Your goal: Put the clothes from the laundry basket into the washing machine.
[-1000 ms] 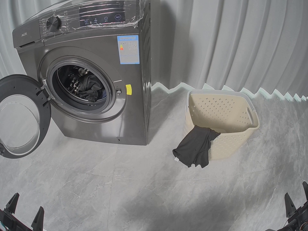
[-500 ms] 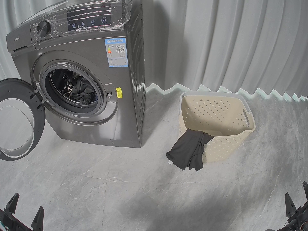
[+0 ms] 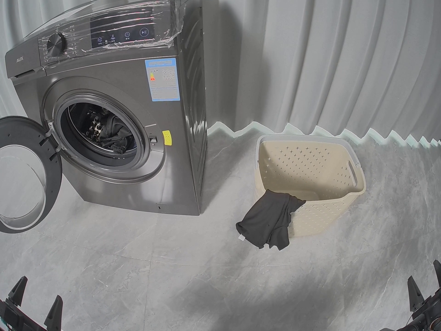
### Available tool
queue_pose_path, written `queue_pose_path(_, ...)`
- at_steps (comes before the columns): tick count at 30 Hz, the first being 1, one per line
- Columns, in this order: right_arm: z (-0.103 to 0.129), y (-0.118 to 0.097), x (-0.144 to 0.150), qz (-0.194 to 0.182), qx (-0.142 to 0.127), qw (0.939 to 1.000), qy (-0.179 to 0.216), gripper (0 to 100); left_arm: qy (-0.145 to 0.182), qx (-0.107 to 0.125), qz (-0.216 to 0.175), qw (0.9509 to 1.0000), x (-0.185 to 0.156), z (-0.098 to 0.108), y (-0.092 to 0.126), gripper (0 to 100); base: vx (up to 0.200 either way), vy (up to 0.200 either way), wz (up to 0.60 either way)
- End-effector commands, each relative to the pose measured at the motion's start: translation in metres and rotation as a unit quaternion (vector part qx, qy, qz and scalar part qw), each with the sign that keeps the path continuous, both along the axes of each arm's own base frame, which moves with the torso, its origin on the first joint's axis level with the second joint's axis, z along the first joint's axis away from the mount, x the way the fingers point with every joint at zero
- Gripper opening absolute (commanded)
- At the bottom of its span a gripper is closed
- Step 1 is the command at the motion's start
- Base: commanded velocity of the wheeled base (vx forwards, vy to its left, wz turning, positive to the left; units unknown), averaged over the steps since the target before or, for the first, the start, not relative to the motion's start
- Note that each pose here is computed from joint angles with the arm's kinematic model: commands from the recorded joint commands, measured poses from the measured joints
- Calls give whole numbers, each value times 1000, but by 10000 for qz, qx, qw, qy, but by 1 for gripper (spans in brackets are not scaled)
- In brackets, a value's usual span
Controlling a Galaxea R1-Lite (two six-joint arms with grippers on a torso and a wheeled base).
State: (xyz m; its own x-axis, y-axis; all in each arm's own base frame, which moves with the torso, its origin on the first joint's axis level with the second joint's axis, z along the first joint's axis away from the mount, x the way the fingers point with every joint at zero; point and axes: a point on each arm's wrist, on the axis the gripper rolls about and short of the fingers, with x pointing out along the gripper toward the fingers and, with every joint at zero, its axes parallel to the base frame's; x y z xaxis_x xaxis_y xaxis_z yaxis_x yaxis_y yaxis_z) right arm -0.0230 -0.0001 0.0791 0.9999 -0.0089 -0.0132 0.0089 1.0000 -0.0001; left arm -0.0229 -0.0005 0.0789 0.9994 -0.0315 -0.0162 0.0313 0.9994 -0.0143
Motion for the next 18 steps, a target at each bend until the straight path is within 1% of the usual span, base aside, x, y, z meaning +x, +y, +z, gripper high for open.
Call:
queue_pose_path(1,-3,0,0,-1,8,10000,11,100,-19,0,-4,10000,0,-4,0,100,0,-200,0)
queue_pose_path(6,-3,0,0,6,8,10000,11,100,-20,8,-4,10000,0,-4,0,100,0,-200,0)
queue_pose_path(12,-4,0,0,21,31,10000,11,100,-19,0,-4,10000,0,-4,0,100,0,0,0)
queue_pose_path(15,-4,0,0,-33,38,10000,3,100,-27,0,-4,10000,0,-3,0,100,200,0,0)
queue_pose_path(17,8,0,-2,-9,15,9991,-426,100,-20,23,-4,10000,0,-4,0,100,200,0,0)
queue_pose_path(18,23,0,-6,-23,23,9965,-840,100,-28,23,-4,10000,0,-3,0,100,200,0,0)
